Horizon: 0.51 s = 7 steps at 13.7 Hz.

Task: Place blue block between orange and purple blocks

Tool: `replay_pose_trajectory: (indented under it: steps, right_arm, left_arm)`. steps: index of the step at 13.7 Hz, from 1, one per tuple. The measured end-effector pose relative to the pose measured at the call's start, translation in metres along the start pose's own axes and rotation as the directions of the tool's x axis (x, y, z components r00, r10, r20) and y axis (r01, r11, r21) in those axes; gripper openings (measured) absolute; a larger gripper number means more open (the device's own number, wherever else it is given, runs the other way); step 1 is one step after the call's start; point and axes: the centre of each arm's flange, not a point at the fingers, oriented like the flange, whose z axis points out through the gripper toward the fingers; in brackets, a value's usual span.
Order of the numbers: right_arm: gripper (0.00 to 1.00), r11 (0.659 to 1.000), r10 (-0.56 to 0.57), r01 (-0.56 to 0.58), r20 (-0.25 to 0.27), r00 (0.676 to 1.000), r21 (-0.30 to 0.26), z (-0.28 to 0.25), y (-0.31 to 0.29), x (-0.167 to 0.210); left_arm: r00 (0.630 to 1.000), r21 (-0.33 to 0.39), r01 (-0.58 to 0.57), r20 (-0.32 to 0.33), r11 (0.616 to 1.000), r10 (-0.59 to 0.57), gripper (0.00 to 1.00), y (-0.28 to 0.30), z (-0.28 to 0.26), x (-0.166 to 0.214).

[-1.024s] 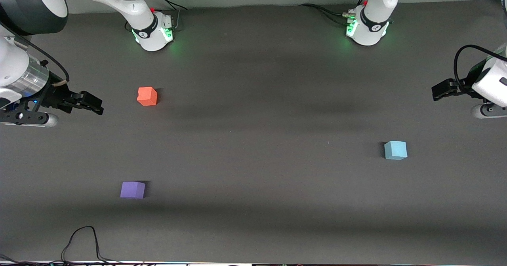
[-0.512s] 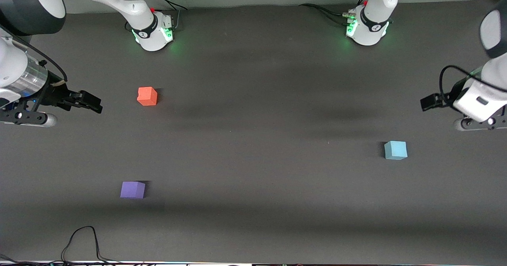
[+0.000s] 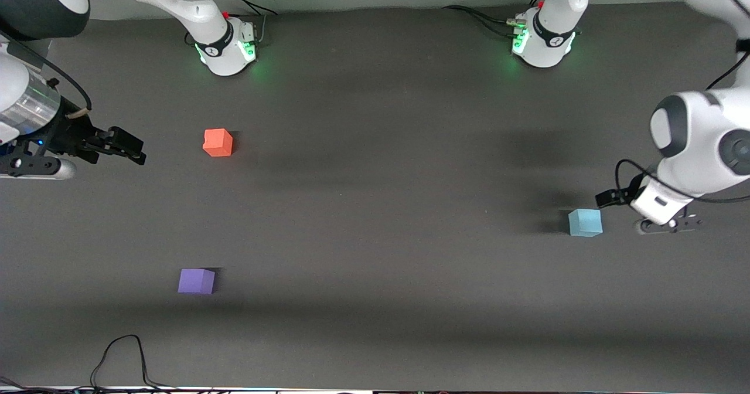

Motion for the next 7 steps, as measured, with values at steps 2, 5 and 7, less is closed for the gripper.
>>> replay_pose_trajectory:
  steps: [2,5,7]
  right_arm:
    - [1.0,1.0,0.006,-0.006,0.007,1.0,0.007,0.003,0.005,-0.001]
    - [1.0,1.0,0.006,-0.006,0.01,1.0,0.01,0.006,0.012,0.0]
    - [1.0,1.0,0.0,0.0,0.014,1.0,0.01,0.008,0.015,0.0]
  left_arm:
    - [1.0,-0.005,0.0,-0.016,1.0,-0.001,1.0,0.002,0.038,0.002]
    - [1.0,-0.022,0.018,-0.022,1.0,-0.018,1.0,0.004,0.07,0.003]
    - [0.999,-0.03,0.02,-0.033,0.999,-0.021,1.0,0.006,0.076,0.004]
